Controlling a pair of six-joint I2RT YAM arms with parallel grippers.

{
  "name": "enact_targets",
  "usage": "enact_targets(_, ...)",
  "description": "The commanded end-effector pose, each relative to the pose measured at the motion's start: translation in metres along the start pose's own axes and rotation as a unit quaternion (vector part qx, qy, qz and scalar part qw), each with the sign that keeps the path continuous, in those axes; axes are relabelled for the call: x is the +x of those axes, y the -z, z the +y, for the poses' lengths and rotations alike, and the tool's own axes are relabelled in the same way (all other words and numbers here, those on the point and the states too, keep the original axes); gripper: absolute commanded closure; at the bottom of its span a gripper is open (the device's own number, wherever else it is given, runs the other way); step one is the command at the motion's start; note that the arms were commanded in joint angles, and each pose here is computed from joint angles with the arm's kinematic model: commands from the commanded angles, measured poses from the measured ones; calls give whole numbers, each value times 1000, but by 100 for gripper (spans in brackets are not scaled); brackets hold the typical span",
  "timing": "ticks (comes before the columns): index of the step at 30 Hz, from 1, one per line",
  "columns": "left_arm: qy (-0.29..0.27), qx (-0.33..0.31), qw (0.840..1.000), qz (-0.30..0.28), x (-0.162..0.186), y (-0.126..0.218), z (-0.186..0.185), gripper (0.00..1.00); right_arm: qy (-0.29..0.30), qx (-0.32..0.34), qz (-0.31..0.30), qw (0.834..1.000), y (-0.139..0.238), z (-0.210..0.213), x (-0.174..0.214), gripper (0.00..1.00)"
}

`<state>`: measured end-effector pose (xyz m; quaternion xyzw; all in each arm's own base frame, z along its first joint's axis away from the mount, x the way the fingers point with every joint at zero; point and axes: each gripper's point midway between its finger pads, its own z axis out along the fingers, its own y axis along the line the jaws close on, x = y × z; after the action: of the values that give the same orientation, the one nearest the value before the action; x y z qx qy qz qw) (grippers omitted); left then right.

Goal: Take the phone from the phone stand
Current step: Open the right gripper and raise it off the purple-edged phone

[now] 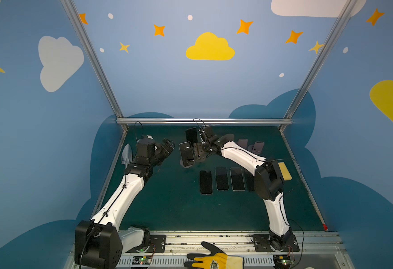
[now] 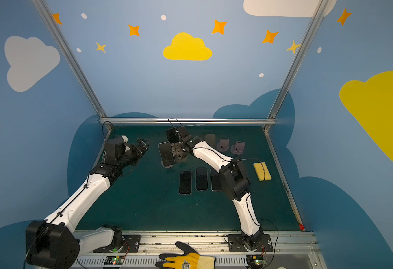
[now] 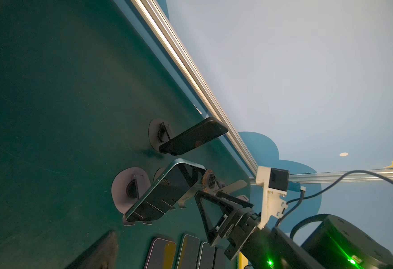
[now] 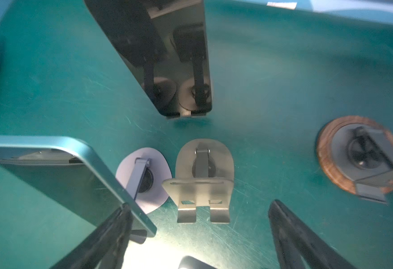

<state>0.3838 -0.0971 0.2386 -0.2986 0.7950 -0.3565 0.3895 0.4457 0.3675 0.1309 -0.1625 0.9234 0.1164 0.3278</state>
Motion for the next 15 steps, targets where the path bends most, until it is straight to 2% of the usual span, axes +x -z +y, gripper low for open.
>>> enact_targets(1,-10,-2,1000,-4,-3,-2,-1,0,-8,7,-4,1000,-7,-7,-3,9)
enact_targets(15,-9,-1,1000,-2,-1,-3,-1,0,-15,-16,5,1000,-37,-3,1,17)
